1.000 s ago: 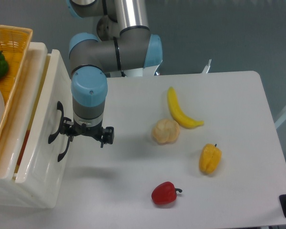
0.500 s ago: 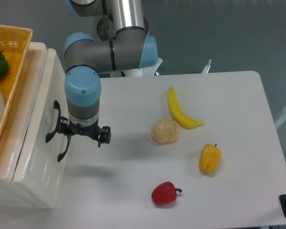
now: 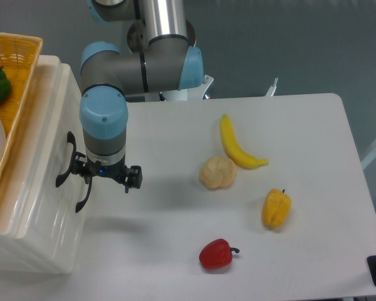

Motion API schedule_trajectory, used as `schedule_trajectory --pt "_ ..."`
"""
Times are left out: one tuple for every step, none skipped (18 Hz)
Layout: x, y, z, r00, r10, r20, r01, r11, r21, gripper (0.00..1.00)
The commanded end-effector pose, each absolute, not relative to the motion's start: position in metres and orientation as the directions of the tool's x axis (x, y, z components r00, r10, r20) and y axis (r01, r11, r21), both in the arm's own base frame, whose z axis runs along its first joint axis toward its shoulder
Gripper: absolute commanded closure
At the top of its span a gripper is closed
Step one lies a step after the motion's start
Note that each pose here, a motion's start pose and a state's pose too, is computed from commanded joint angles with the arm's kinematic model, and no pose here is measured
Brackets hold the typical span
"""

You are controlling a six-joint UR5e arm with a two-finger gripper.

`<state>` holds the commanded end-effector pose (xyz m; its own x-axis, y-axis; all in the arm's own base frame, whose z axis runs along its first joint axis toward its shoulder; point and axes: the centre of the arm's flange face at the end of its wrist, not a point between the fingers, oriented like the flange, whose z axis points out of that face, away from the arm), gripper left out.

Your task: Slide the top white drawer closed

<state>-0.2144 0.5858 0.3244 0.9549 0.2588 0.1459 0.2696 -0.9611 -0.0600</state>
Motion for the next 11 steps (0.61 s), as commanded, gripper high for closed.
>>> schedule_trajectory --pt "-0.22 0.584 0.325 0.953 0.266 0.145 0.277 -0.959 -0.062 0.0" --pt "-0.227 0.581 0.327 0.951 0.276 0.143 0.287 -0.956 -0.064 0.0" --pt "-0.235 0.578 0.332 0.952 0.275 0.136 0.287 -0.955 -0.074 0.0" --pt "-0.242 0.574 0.331 0.956 0.268 0.124 0.278 -0.958 -0.071 0.0" --pt "-0.248 0.571 0.332 0.96 0.26 0.108 0.268 -0.961 -0.069 0.0" --pt "-0.257 0.566 0.335 0.961 0.262 0.084 0.267 -0.961 -0.066 0.0" --pt "-0.266 0.559 0.339 0.959 0.277 0.059 0.28 -0.958 -0.059 0.0" --pt "-0.279 0.551 0.343 0.954 0.295 0.048 0.297 -0.953 -0.06 0.0" --pt "-0.289 0.545 0.349 0.952 0.305 0.041 0.307 -0.949 -0.069 0.0" --pt "-0.295 0.54 0.355 0.956 0.292 0.033 0.293 -0.953 -0.079 0.0" --pt "-0.308 0.532 0.357 0.963 0.269 0.024 0.27 -0.96 -0.08 0.0"
